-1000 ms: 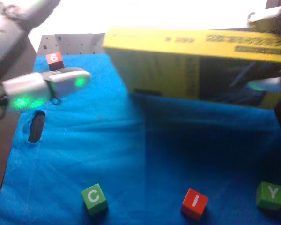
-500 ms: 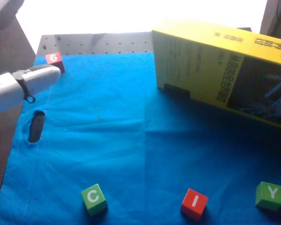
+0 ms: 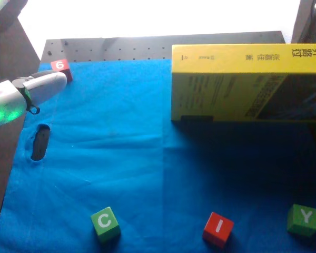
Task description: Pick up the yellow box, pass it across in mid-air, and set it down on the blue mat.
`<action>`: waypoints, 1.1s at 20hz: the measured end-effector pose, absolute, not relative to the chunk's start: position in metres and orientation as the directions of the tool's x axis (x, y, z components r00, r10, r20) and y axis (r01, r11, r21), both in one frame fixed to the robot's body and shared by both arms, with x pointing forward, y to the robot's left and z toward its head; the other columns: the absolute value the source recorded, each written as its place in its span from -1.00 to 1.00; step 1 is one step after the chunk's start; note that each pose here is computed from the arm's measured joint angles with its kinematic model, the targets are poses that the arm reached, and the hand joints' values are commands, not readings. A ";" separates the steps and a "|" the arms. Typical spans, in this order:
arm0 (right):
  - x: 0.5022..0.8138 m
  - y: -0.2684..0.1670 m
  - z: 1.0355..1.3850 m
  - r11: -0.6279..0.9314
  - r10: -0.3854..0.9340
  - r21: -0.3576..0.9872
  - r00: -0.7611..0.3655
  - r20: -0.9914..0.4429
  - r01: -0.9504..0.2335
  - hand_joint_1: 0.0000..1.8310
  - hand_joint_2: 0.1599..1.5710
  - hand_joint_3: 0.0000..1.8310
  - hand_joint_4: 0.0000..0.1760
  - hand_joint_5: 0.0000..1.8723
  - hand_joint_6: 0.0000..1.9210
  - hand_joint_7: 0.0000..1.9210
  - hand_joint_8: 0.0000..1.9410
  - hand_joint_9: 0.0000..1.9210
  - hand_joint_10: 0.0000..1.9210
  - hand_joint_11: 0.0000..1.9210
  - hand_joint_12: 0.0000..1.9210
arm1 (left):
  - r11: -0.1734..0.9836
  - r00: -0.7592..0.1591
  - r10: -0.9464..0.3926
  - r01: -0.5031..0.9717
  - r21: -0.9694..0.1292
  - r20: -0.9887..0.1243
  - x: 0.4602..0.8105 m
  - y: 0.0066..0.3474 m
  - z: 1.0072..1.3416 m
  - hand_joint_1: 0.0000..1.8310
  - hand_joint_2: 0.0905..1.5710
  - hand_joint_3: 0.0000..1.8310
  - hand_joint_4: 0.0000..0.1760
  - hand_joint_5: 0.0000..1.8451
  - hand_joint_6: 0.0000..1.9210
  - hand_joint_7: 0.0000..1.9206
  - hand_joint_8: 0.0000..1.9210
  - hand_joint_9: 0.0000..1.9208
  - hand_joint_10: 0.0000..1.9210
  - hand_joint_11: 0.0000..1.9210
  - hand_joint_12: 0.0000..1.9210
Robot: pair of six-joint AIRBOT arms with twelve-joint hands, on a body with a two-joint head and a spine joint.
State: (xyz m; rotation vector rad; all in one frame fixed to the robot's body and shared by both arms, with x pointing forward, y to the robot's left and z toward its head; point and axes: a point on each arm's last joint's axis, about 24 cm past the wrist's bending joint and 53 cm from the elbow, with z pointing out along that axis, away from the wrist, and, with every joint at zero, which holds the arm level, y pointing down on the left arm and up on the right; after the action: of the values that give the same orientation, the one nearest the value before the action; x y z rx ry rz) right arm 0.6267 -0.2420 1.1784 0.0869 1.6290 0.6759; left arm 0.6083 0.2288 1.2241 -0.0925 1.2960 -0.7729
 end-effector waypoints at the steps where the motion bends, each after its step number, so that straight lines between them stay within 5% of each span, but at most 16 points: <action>1: 0.626 -0.241 1.178 0.822 0.426 0.466 -0.192 -0.884 -0.326 -0.54 0.44 -1.00 0.23 -1.00 -1.00 -1.00 -1.00 -1.00 -1.00 -1.00 -0.50 | 0.751 0.062 -0.560 0.460 -0.474 -0.826 0.608 0.229 1.224 -0.46 0.38 -1.00 0.65 -1.00 -1.00 -1.00 -1.00 -1.00 -1.00 -1.00 -1.00; 3: 0.626 -0.240 1.179 0.824 0.416 0.457 -0.191 -0.889 -0.335 -0.50 0.45 -1.00 0.19 -1.00 -1.00 -1.00 -1.00 -1.00 -1.00 -1.00 -0.65 | 0.751 0.063 -0.560 0.460 -0.474 -0.826 0.608 0.229 1.224 -0.46 0.38 -1.00 0.70 -1.00 -1.00 -1.00 -1.00 -1.00 -1.00 -1.00 -1.00; 4: 0.626 -0.239 1.179 0.824 0.411 0.453 -0.191 -0.892 -0.341 -0.53 0.42 -1.00 -0.02 -1.00 -1.00 -1.00 -1.00 -1.00 -1.00 -1.00 -0.48 | 0.751 0.063 -0.560 0.461 -0.474 -0.826 0.608 0.229 1.224 -0.48 0.37 -1.00 0.72 -1.00 -1.00 -1.00 -1.00 -1.00 -1.00 -1.00 -1.00; 6: 0.626 -0.236 1.181 0.822 0.402 0.445 -0.190 -0.896 -0.356 -0.56 0.41 -1.00 0.14 -1.00 -1.00 -1.00 -1.00 -1.00 -1.00 -1.00 -0.51 | 0.751 0.063 -0.560 0.460 -0.474 -0.826 0.608 0.229 1.224 -0.48 0.37 -1.00 0.67 -1.00 -1.00 -1.00 -1.00 -1.00 -1.00 -1.00 -1.00; 7: 0.627 -0.234 1.183 0.820 0.401 0.441 -0.183 -0.898 -0.366 -0.54 0.43 -1.00 0.39 -1.00 -1.00 -1.00 -1.00 -1.00 -1.00 -1.00 -0.55 | 0.751 0.063 -0.560 0.460 -0.474 -0.826 0.608 0.229 1.224 -0.47 0.37 -1.00 0.79 -1.00 -1.00 -1.00 -1.00 -1.00 -1.00 -1.00 -1.00; 11: 0.630 -0.230 1.191 0.813 0.402 0.433 -0.163 -0.901 -0.389 -0.50 0.40 -1.00 0.14 -1.00 -1.00 -1.00 -1.00 -1.00 -1.00 -1.00 -0.70 | 0.752 0.064 -0.561 0.457 -0.476 -0.825 0.609 0.230 1.224 -0.48 0.39 -1.00 0.74 -1.00 -1.00 -1.00 -1.00 -1.00 -1.00 -1.00 -1.00; 13: 0.631 -0.225 1.201 0.803 0.409 0.431 -0.145 -0.901 -0.411 -0.52 0.41 -1.00 0.26 -1.00 -1.00 -1.00 -1.00 -1.00 -1.00 -1.00 -0.99 | 0.751 0.063 -0.561 0.458 -0.476 -0.825 0.609 0.230 1.224 -0.47 0.39 -1.00 0.74 -1.00 -1.00 -1.00 -1.00 -1.00 -1.00 -1.00 -1.00; 14: 0.631 -0.223 1.204 0.800 0.410 0.429 -0.139 -0.901 -0.420 -0.52 0.41 -1.00 0.26 -1.00 -1.00 -1.00 -1.00 -1.00 -1.00 -1.00 -0.99 | 0.751 0.064 -0.561 0.460 -0.474 -0.826 0.608 0.229 1.224 -0.47 0.39 -1.00 0.74 -1.00 -1.00 -1.00 -1.00 -1.00 -1.00 -1.00 -1.00; 16: 0.630 -0.216 1.211 0.791 0.402 0.414 -0.128 -0.907 -0.450 -0.49 0.41 -1.00 0.66 -1.00 -1.00 -1.00 -1.00 -1.00 -1.00 -1.00 -1.00 | 0.752 0.066 -0.561 0.459 -0.474 -0.825 0.608 0.230 1.224 -0.46 0.39 -1.00 0.70 -1.00 -1.00 -1.00 -1.00 -1.00 -1.00 -1.00 -1.00; 18: 0.629 -0.210 1.217 0.782 0.400 0.403 -0.115 -0.910 -0.474 -0.43 0.40 -1.00 0.50 -1.00 -1.00 -1.00 -1.00 -1.00 -1.00 -1.00 -1.00 | 0.752 0.066 -0.561 0.458 -0.474 -0.825 0.608 0.230 1.224 -0.48 0.38 -1.00 0.75 -1.00 -1.00 -1.00 -1.00 -1.00 -1.00 -1.00 -1.00; 20: 0.628 -0.208 1.220 0.778 0.398 0.397 -0.107 -0.911 -0.487 -0.44 0.38 -1.00 0.82 -1.00 -1.00 -1.00 -1.00 -1.00 -1.00 -1.00 -1.00 | 0.752 0.067 -0.561 0.459 -0.474 -0.825 0.608 0.230 1.224 -0.49 0.37 -1.00 0.84 -1.00 -1.00 -1.00 -1.00 -1.00 -1.00 -1.00 -1.00; 22: 0.628 -0.208 1.220 0.778 0.398 0.397 -0.107 -0.911 -0.487 -0.45 0.36 -1.00 0.83 -1.00 -1.00 -1.00 -1.00 -1.00 -1.00 -1.00 -1.00 | 0.752 0.068 -0.561 0.459 -0.474 -0.825 0.608 0.230 1.224 -0.48 0.37 -1.00 0.98 -1.00 -1.00 -1.00 -1.00 -1.00 -1.00 -1.00 -1.00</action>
State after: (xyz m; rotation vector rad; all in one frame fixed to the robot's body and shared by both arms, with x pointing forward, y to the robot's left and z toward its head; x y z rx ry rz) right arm 0.6279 -0.2077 1.2202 -0.0753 1.5032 0.7474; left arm 0.6079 0.2304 1.2244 -0.0962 1.2919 -0.7701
